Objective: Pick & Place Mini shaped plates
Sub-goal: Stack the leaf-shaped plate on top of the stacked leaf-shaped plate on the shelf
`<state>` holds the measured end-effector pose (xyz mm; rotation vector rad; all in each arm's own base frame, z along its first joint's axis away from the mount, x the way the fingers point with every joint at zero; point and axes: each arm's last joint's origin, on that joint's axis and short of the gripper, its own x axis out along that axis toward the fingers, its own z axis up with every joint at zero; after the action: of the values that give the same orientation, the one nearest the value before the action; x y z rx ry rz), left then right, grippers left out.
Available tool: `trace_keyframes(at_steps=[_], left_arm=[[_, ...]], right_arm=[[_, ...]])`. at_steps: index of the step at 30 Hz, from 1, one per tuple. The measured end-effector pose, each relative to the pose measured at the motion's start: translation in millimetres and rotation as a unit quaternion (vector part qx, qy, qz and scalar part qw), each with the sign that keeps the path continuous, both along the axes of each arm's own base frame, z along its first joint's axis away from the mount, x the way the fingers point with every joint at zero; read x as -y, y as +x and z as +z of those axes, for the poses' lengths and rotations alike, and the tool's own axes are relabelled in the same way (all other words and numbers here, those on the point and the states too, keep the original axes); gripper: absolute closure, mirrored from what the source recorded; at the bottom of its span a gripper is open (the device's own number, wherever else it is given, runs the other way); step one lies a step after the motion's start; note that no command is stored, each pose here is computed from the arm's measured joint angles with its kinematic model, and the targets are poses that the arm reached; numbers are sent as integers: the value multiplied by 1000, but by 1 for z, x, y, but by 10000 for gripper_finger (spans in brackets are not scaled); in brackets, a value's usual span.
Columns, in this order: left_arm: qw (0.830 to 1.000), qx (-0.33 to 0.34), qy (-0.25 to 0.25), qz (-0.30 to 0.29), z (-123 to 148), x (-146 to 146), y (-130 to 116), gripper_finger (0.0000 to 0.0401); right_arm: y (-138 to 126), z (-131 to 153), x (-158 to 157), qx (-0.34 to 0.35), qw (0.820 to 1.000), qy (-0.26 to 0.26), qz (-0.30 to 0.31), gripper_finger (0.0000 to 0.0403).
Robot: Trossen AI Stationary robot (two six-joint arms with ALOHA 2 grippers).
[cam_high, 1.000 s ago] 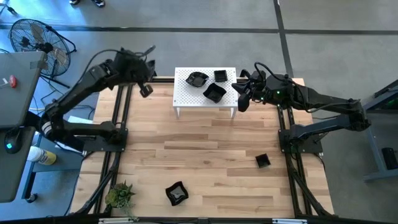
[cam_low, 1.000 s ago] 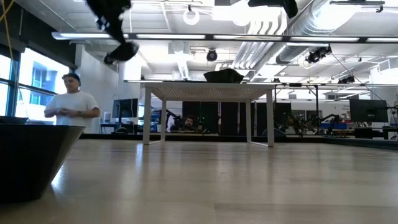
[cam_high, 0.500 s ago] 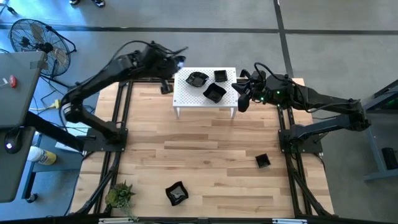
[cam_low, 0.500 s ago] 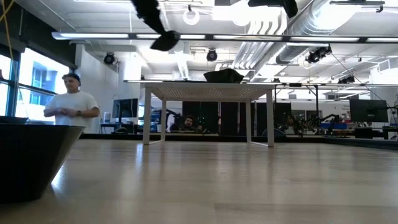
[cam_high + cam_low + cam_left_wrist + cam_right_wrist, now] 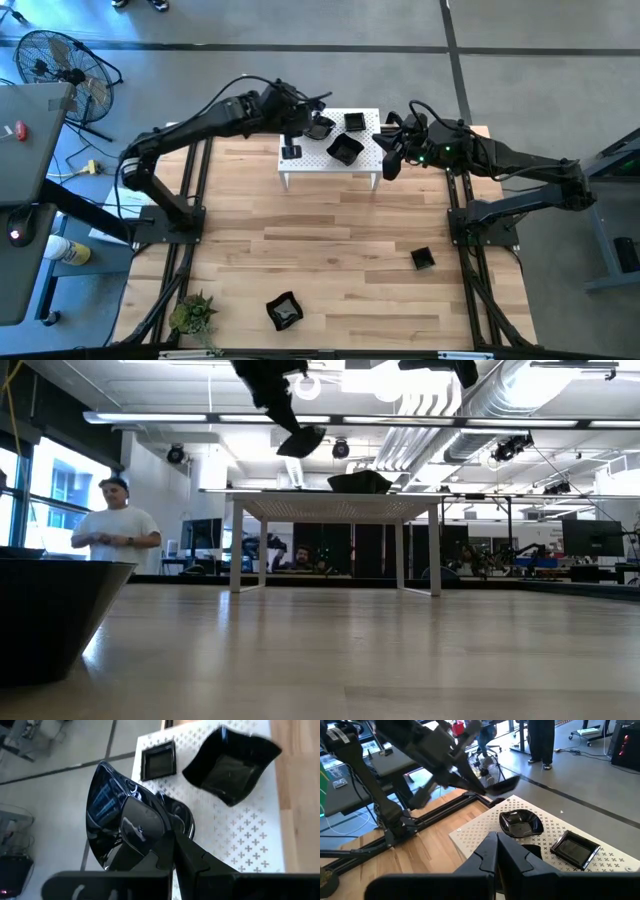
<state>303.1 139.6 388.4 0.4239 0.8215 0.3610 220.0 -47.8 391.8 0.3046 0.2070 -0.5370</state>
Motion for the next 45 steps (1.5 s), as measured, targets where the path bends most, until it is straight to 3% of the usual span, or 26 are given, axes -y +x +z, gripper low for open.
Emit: trace_keyframes(at_steps=[14, 17, 20, 22, 29, 36, 45], left_arm=[[999, -38, 3, -28, -25, -10, 22, 401], [997, -71, -9, -30, -37, -11, 24, 401], [997, -68, 9, -34, -43, -12, 37, 401], [995, -98, 6, -23, -54, -13, 38, 401], [995, -100, 2, -2, -61, -17, 44, 399], [998, -65, 10, 20, -56, -19, 47, 360], [997, -68, 8, 29, -57, -19, 47, 299]], right_arm=[[1, 0, -4, 0, 1000, 1, 14, 402], [1, 0, -4, 0, 1000, 1, 14, 402], [1, 0, -4, 0, 1000, 1, 13, 402], [1, 0, -4, 0, 1000, 1, 13, 402], [1, 0, -4, 0, 1000, 1, 13, 402], [1, 0, -4, 0, 1000, 0, 14, 402], [1, 0, -4, 0, 1000, 0, 14, 402]])
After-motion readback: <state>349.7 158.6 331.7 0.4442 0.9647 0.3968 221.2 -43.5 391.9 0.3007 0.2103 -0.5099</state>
